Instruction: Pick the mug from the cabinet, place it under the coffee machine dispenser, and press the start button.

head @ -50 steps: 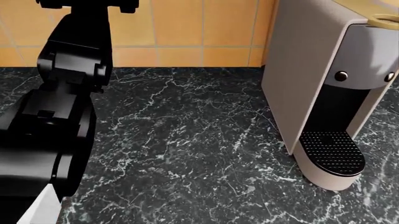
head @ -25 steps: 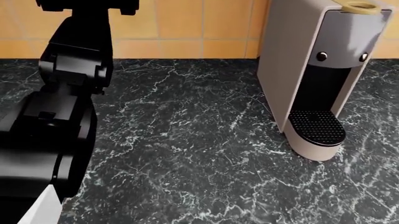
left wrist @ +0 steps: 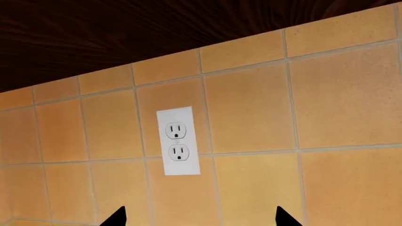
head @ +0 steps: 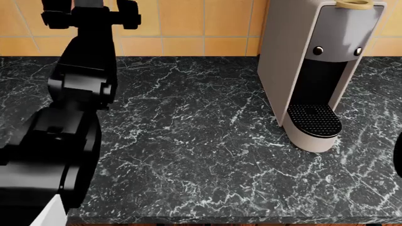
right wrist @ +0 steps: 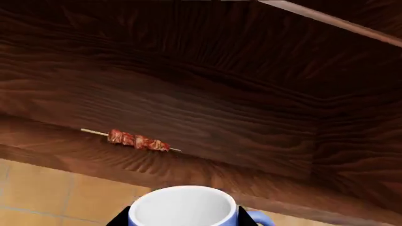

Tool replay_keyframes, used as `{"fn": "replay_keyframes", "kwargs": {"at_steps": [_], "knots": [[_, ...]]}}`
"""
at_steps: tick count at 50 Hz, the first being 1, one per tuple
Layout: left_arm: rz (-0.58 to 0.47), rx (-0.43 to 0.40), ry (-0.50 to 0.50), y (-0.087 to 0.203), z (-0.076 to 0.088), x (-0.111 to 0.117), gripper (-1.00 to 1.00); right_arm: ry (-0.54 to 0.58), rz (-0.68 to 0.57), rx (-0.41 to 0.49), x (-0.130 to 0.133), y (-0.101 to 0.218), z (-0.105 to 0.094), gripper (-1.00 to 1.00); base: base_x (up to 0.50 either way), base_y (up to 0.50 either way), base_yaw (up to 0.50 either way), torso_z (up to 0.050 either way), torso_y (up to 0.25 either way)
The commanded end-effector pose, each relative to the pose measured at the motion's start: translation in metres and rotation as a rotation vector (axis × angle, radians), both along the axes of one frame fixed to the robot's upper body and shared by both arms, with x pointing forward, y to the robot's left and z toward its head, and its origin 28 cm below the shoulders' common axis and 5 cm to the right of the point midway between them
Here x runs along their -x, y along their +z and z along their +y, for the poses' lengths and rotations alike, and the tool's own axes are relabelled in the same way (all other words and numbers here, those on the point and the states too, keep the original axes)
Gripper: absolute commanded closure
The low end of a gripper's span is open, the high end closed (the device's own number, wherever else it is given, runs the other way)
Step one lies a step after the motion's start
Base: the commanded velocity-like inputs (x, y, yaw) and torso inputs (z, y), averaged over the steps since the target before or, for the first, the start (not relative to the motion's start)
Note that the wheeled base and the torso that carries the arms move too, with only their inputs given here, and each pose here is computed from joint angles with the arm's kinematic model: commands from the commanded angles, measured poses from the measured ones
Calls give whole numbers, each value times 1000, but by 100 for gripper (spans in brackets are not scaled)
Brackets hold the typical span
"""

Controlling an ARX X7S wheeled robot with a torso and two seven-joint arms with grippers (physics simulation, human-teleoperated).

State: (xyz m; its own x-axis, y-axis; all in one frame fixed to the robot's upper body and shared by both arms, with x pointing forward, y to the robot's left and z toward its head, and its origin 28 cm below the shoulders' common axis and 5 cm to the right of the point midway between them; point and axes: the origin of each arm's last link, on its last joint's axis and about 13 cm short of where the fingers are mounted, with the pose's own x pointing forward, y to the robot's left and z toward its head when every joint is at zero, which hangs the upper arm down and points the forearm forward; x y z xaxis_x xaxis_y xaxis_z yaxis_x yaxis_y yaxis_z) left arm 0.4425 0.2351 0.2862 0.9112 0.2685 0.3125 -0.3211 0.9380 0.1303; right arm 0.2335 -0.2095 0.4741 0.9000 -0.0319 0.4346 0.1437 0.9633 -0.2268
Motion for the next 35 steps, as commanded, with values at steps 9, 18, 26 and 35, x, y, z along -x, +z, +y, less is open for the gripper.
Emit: {"fn": "replay_keyframes", "kwargs": {"at_steps": [9,18,26,35], "knots": [[-8,7,-19,-30,9,1,-100,28,153,-216,69,-186,-6,100,0,0,0,0,0],[8,10,-8,-33,10,1,-100,51,266,-275,69,-215,0,100,0,0,0,0,0],[15,15,-4,-34,10,1,-100,71,303,-311,73,-232,6,100,0,0,0,0,0],[31,21,-11,-38,9,2,-100,120,301,-316,67,-240,20,100,0,0,0,0,0]]}}
